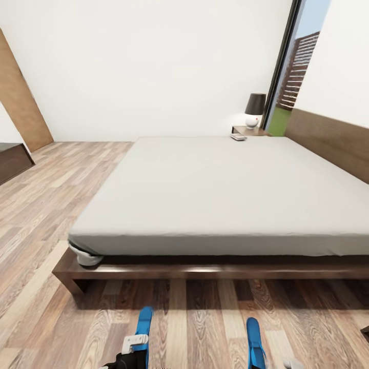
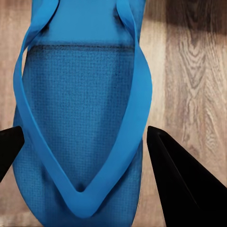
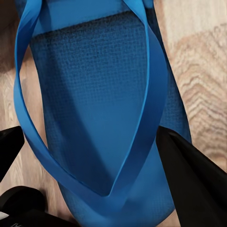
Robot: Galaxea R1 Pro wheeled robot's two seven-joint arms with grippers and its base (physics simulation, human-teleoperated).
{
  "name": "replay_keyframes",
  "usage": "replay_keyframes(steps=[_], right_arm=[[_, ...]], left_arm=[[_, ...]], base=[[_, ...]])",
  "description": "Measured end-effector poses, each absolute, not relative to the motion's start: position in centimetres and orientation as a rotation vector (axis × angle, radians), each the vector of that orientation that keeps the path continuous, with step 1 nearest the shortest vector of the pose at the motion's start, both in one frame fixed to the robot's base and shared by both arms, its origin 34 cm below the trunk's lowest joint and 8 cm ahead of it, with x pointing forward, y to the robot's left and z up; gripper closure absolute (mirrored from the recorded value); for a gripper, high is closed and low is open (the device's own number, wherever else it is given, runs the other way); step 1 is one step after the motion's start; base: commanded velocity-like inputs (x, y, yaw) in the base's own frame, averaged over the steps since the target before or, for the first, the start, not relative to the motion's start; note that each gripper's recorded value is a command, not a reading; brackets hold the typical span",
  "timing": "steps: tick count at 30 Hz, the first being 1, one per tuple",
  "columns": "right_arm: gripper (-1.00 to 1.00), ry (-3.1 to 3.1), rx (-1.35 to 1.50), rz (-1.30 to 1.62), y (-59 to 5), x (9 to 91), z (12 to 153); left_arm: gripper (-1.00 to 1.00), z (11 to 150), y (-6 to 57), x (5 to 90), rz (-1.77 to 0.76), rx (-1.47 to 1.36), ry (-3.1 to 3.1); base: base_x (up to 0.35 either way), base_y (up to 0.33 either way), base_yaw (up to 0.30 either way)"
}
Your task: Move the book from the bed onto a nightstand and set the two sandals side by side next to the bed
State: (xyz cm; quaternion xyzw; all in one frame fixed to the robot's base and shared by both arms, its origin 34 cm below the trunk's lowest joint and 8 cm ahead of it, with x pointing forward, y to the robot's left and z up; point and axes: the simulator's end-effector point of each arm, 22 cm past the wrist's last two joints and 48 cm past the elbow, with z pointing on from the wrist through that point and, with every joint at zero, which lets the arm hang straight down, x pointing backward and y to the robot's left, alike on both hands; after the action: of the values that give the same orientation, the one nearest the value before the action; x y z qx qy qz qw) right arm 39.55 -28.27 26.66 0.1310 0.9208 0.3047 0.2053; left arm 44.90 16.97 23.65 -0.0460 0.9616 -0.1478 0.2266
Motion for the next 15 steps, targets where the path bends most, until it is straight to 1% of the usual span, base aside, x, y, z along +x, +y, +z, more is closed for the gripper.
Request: replay_keyframes(steps=[2, 4, 15], right_arm=[[1.00, 2.567, 0.365, 0.850, -28.27, 39.54, 26.65], [1.00, 2.566, 0.365, 0.849, -28.29, 39.55, 26.66], [1.00, 2.567, 0.365, 0.847, -28.36, 39.52, 26.64]], left_arm=[[1.00, 23.64, 16.97, 44.88, -0.408, -0.128, 2.651], [1.00, 23.64, 16.96, 44.89, -0.408, -0.128, 2.651], [1.00, 23.64, 16.96, 44.89, -0.408, -0.128, 2.651]], base=[[0.000, 0.000, 0.179], [0.000, 0.000, 0.063], [0.000, 0.000, 0.006]])
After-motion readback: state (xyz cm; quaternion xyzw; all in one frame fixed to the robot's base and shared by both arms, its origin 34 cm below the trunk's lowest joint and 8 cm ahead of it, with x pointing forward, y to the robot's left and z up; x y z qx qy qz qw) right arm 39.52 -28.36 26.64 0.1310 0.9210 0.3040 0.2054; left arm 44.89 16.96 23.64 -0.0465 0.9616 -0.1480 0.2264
